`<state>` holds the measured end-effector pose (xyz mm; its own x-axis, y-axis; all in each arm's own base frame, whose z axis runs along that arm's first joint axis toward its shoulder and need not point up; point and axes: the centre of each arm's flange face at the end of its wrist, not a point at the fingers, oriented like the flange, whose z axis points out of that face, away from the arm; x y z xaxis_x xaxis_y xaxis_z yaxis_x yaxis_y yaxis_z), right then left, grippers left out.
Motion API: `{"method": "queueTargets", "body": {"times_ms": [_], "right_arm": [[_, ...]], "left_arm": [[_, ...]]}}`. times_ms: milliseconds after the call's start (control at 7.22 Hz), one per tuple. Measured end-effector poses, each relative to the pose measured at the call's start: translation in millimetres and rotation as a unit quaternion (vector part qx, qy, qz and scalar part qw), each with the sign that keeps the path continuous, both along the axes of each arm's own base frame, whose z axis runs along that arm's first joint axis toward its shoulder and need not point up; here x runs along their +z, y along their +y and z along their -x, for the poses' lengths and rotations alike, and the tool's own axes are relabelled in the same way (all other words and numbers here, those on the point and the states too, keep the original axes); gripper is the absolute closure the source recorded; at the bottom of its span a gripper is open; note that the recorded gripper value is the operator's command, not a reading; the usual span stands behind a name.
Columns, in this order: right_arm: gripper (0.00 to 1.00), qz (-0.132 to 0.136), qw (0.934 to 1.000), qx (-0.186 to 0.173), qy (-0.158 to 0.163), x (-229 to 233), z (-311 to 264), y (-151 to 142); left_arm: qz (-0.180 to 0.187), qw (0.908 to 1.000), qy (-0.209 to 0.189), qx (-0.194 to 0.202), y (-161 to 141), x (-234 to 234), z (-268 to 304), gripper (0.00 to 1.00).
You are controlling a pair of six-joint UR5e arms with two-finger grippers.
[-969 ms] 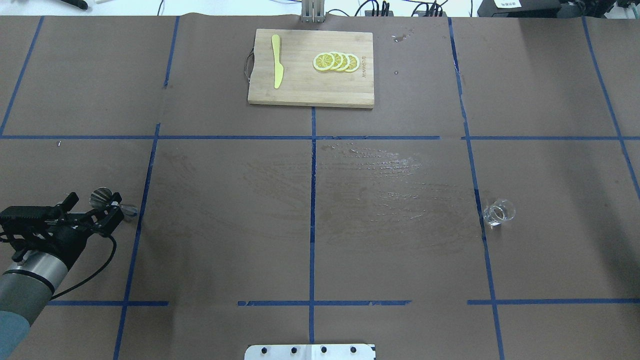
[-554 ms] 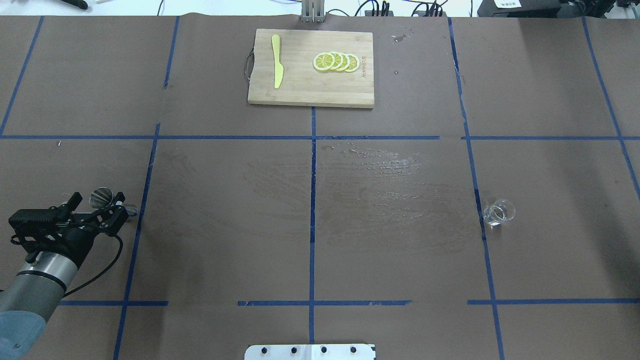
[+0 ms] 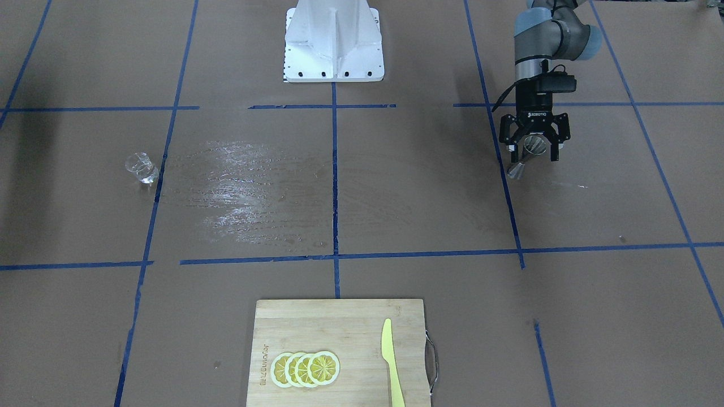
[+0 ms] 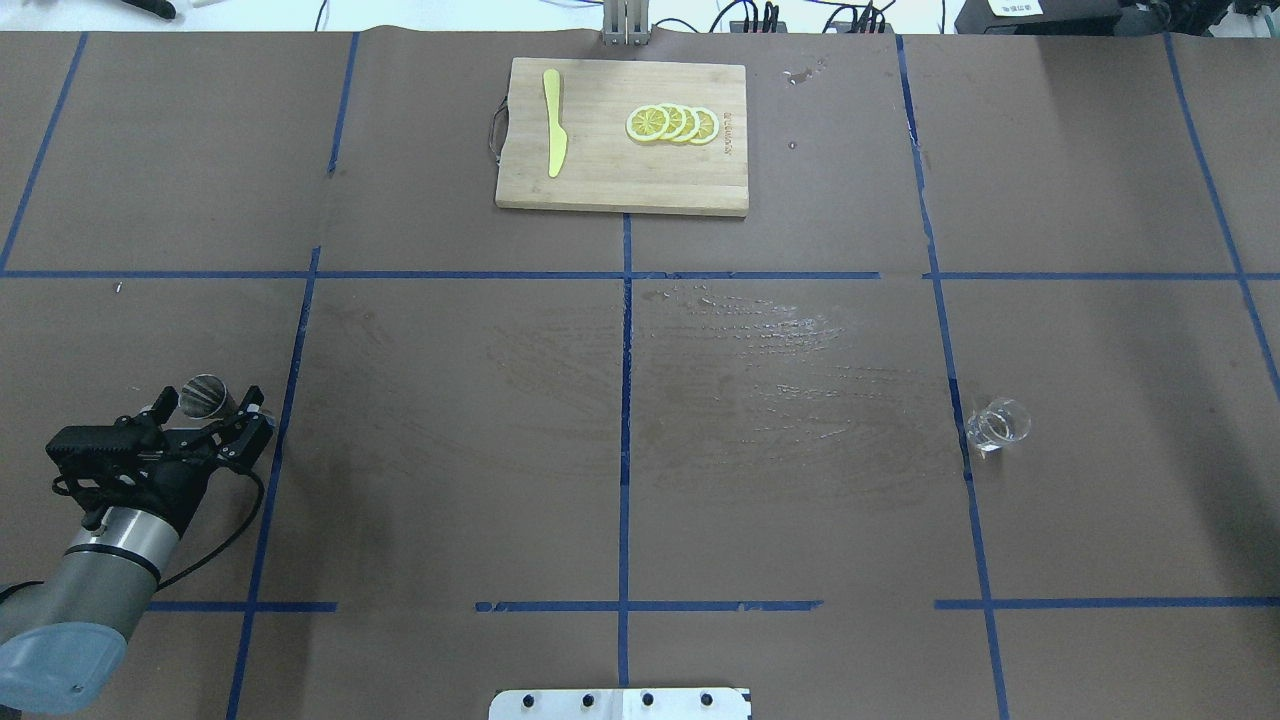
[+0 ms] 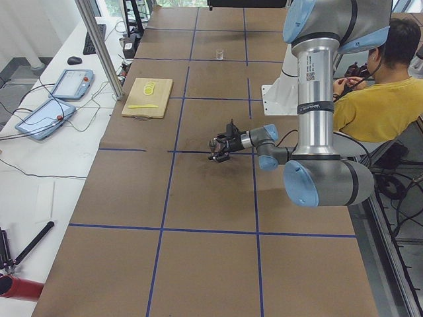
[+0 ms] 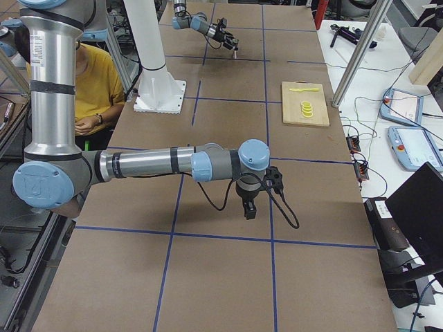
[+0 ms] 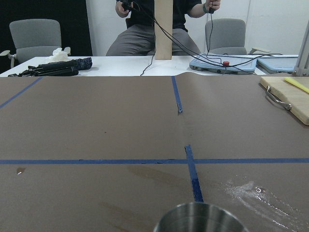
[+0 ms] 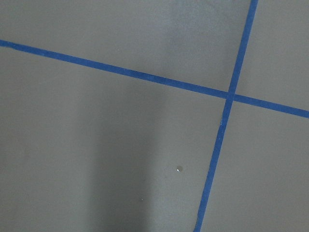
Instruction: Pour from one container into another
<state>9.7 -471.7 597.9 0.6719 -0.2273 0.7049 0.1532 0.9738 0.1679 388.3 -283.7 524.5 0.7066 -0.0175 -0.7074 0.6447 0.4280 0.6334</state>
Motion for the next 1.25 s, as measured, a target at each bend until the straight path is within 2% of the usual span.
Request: {"method": "queueTargets", "body": {"times_ms": [415,969,1246], "right_arm": [[0.00,0.000,1.0000,0.000,0.000,0,0,0],[0.00,-0.002,1.0000,0.000,0.000,-2,0,-1],[0.00,-0.004,1.0000,0.000,-0.001,-4,0,-1]], "left_arm": [[-0.011,0.9999,-0.002,-0.011,3,3,-12,0.04],[-0.028,0.9991,-0.012,-0.029,6,11,-16,0.14],[-0.029,0.9991,-0.004,-0.030,11,15,-19,0.18]]}}
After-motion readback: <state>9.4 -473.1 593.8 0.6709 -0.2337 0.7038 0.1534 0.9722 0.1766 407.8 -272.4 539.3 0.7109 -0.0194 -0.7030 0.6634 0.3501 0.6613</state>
